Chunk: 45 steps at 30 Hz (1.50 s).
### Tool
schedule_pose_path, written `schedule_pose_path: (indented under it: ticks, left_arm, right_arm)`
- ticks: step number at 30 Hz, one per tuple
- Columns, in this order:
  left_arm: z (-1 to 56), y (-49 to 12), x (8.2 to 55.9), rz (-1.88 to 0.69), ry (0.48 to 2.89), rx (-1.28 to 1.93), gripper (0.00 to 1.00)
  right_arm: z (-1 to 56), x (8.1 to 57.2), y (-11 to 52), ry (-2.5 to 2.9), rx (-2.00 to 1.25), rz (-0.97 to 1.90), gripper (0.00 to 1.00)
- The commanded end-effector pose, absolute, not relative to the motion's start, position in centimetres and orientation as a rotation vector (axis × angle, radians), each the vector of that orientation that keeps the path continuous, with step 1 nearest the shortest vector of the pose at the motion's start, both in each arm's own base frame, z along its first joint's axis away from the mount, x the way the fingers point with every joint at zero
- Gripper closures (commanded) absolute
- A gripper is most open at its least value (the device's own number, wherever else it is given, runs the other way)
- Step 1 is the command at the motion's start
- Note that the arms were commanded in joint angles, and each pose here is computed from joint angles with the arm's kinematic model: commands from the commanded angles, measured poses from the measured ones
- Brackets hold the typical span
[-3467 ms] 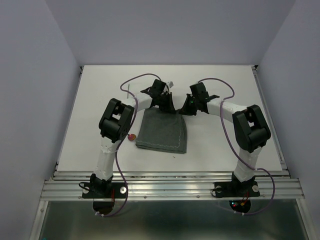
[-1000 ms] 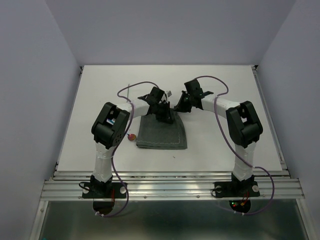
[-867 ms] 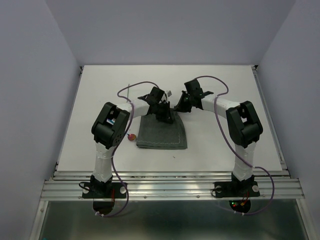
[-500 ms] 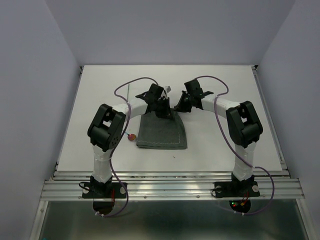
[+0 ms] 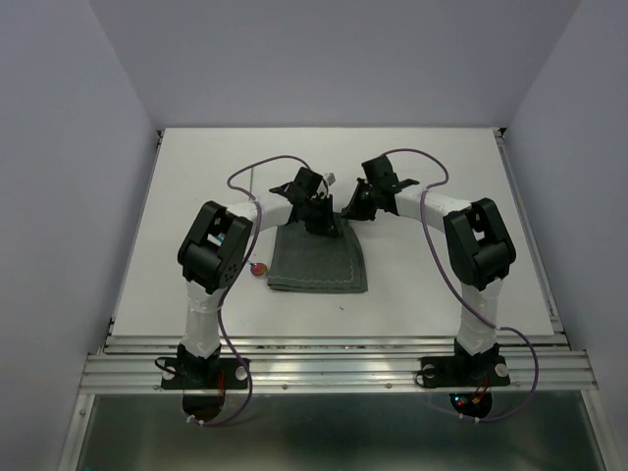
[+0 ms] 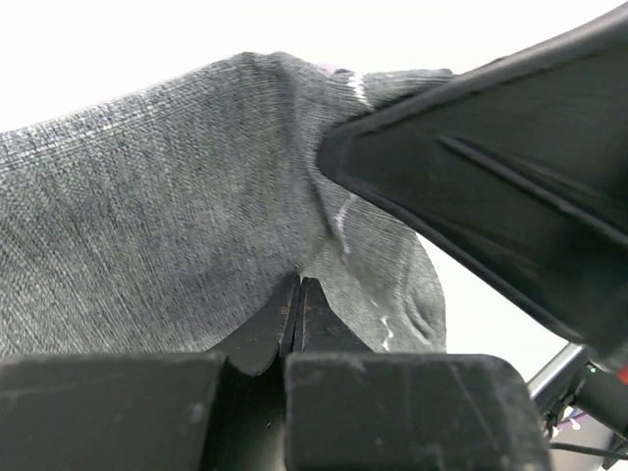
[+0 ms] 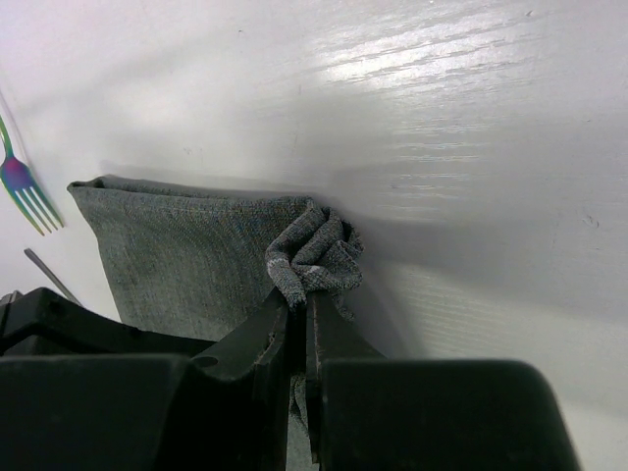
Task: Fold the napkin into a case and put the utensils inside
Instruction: Smooth out the 2/3-rectangle-folded napkin at the center of the board.
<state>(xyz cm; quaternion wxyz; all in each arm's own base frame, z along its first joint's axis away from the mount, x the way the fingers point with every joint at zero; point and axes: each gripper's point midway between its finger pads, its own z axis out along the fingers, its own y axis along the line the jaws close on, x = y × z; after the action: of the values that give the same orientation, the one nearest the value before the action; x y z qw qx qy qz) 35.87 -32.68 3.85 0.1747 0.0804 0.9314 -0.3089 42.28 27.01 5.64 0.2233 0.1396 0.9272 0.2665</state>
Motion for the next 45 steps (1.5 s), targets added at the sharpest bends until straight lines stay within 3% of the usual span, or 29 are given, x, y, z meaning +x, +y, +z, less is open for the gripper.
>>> schedule_pose_path:
  ticks: [1, 16, 45]
  left_arm:
    - [4.2, -33.2, 37.1, -0.874, 2.612, 0.227, 1.00]
    - [0.7, -32.7, 36.0, -0.846, 2.687, 0.217, 1.00]
    - [0.2, -33.4, 36.5, -0.870, 2.685, 0.230, 1.00]
  right_arm:
    - [8.1, 42.5, 27.2, 2.508, 0.353, 0.754, 0.99]
    - [9.6, 42.1, 27.6, 2.498, 0.324, 0.801, 0.99]
    - [7.1, 44.4, 30.2, 2.540, 0.556, 0.799, 0.99]
